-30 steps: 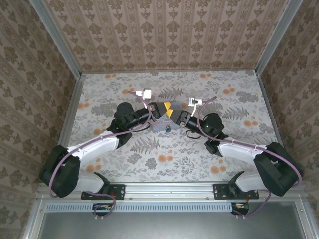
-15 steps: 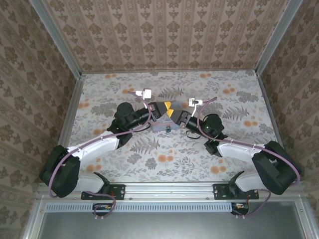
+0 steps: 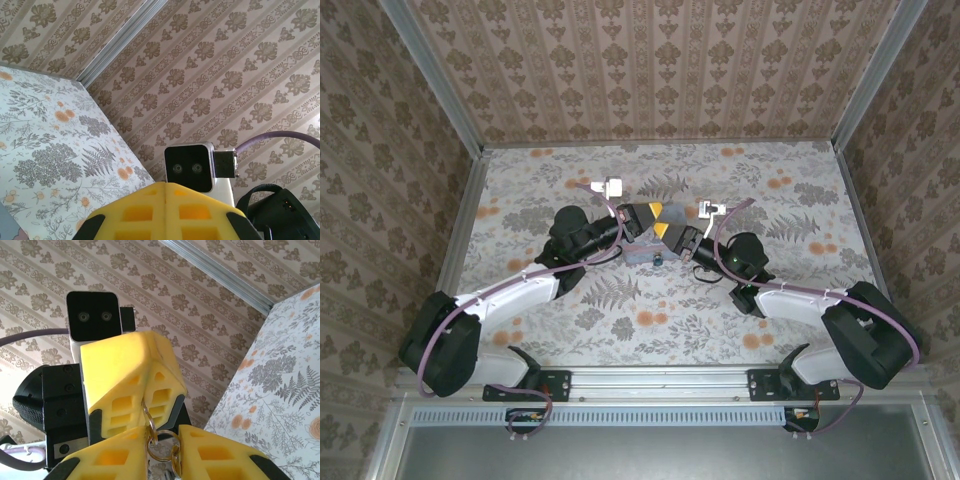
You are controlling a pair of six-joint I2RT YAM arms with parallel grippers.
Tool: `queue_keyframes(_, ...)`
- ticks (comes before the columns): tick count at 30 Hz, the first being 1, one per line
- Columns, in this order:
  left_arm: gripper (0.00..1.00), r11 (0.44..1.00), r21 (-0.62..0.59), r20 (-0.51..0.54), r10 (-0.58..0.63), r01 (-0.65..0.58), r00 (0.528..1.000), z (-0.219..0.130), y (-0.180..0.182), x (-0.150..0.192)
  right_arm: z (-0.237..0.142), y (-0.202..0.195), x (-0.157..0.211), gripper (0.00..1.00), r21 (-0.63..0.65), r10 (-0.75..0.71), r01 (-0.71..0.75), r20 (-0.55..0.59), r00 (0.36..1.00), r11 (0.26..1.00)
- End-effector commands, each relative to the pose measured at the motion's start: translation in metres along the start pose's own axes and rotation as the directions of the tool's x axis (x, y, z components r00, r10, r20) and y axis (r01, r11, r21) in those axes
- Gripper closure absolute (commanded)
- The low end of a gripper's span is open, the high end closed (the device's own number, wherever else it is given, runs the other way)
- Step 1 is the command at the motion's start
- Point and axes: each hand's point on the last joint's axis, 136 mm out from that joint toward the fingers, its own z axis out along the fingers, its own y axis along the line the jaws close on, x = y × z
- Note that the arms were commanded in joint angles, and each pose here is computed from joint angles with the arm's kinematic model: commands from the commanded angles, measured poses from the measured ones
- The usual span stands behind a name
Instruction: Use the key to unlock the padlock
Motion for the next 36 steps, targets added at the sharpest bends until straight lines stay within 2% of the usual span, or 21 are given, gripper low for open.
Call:
queue_keyframes(1, 1.0, 0.999, 0.036, 0.027, 0.031, -0.032, 0.999, 0.0008, -0.0116, -0.0047, -0.0002, 0.0084, -0.0091, 0.77, -0.034, 0.002, 0.0, 0.053, 0.999, 0.999)
queue_keyframes(18, 1.0, 0.999, 0.026, 0.032, 0.028, -0.029, 0.999, -0.0012, -0.0086, -0.0025, 0.002, 0.0045, -0.0157, 0.76, -0.033, 0.019, -0.016, 0.095, 0.995, 0.999)
queue_keyframes(26, 1.0, 1.0, 0.016, 0.039, 0.024, -0.025, 0.999, -0.0017, -0.0063, -0.0016, 0.002, 0.0083, -0.0175, 0.93, -0.044, 0.019, -0.015, 0.104, 0.994, 0.999)
queue_keyframes(27, 1.0, 1.0, 0.013, 0.042, 0.024, -0.025, 0.999, -0.0019, -0.0058, -0.002, 0.0018, 0.0082, -0.0176, 0.91, -0.044, 0.02, -0.015, 0.105, 0.994, 0.999)
queue_keyframes(30, 1.0, 1.0, 0.005, 0.046, 0.021, -0.021, 0.999, -0.0025, -0.0038, -0.0014, 0.0016, 0.0092, -0.0178, 0.72, -0.046, 0.016, -0.011, 0.107, 0.994, 0.999)
queue_keyframes(34, 1.0, 1.0, 0.002, 0.047, 0.02, -0.02, 0.999, -0.0024, -0.0031, -0.0017, 0.0027, 0.0106, -0.0167, 0.72, -0.05, 0.015, -0.01, 0.104, 0.994, 0.999)
queue_keyframes(36, 1.0, 1.0, 0.002, 0.049, 0.021, -0.021, 0.999, -0.0026, -0.0031, -0.0021, 0.0034, 0.0102, -0.0162, 0.75, -0.049, 0.017, -0.012, 0.103, 0.995, 0.999)
